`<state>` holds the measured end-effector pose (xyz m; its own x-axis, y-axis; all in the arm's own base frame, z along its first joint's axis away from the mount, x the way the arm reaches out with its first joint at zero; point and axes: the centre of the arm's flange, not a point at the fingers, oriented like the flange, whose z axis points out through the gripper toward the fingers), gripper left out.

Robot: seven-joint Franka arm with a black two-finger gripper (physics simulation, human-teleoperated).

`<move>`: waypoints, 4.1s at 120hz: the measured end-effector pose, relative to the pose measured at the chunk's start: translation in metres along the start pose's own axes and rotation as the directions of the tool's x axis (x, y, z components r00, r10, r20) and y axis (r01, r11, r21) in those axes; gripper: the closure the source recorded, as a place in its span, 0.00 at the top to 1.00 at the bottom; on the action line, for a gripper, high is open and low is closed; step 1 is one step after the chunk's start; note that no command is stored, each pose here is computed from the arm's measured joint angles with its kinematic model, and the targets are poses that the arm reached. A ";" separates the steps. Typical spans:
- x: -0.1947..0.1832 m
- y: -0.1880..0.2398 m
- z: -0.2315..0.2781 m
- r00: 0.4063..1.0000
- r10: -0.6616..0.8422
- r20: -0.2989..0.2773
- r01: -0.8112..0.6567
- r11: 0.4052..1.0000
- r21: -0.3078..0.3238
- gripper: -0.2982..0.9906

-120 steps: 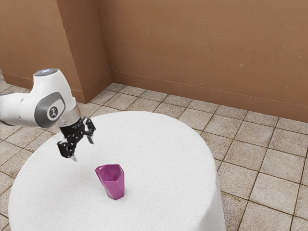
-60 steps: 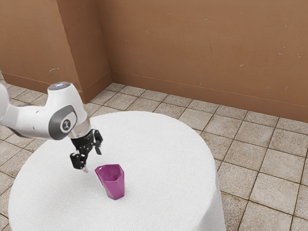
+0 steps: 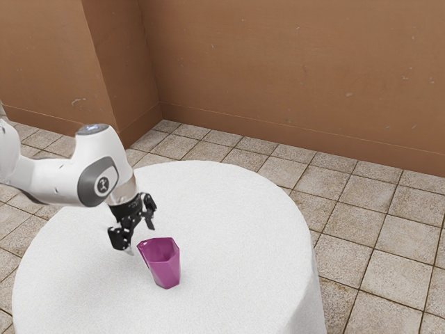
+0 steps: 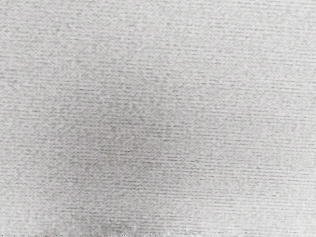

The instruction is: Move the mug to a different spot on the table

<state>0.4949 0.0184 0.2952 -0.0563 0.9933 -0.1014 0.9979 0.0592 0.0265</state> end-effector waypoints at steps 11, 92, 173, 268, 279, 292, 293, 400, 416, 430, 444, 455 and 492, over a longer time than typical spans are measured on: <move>-0.002 0.001 0.003 1.000 0.008 0.004 -0.008 1.000 0.005 0.77; -0.014 0.006 0.017 0.996 0.037 0.081 -0.043 0.997 0.067 0.76; -0.018 0.003 0.014 0.986 0.109 0.125 -0.117 0.991 0.061 0.26; 0.019 -0.035 -0.010 0.948 0.006 0.320 0.040 0.990 -0.137 0.20; 0.026 -0.032 -0.006 0.951 0.007 0.310 0.042 0.987 -0.152 0.20; 0.039 -0.031 0.000 0.954 -0.002 0.299 0.052 0.986 -0.161 0.20; 0.040 -0.031 0.000 0.955 -0.003 0.298 0.053 0.985 -0.161 0.20; 0.067 -0.007 0.023 0.956 0.032 0.292 0.028 0.980 -0.199 0.53; 0.069 -0.002 0.017 0.959 0.069 0.274 -0.007 0.975 -0.220 0.64; 0.081 0.005 0.005 0.967 0.120 0.226 -0.063 0.968 -0.242 0.69; 0.092 0.013 -0.015 0.966 0.205 0.160 -0.161 0.955 -0.249 0.73; 0.091 0.015 -0.045 0.939 0.333 0.086 -0.307 0.923 -0.231 0.74; 0.033 0.005 -0.156 0.582 0.805 -0.116 -0.810 0.586 0.000 0.76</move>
<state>0.4933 0.0669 0.4470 0.7663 0.6377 0.0778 0.6307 -0.7698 0.0982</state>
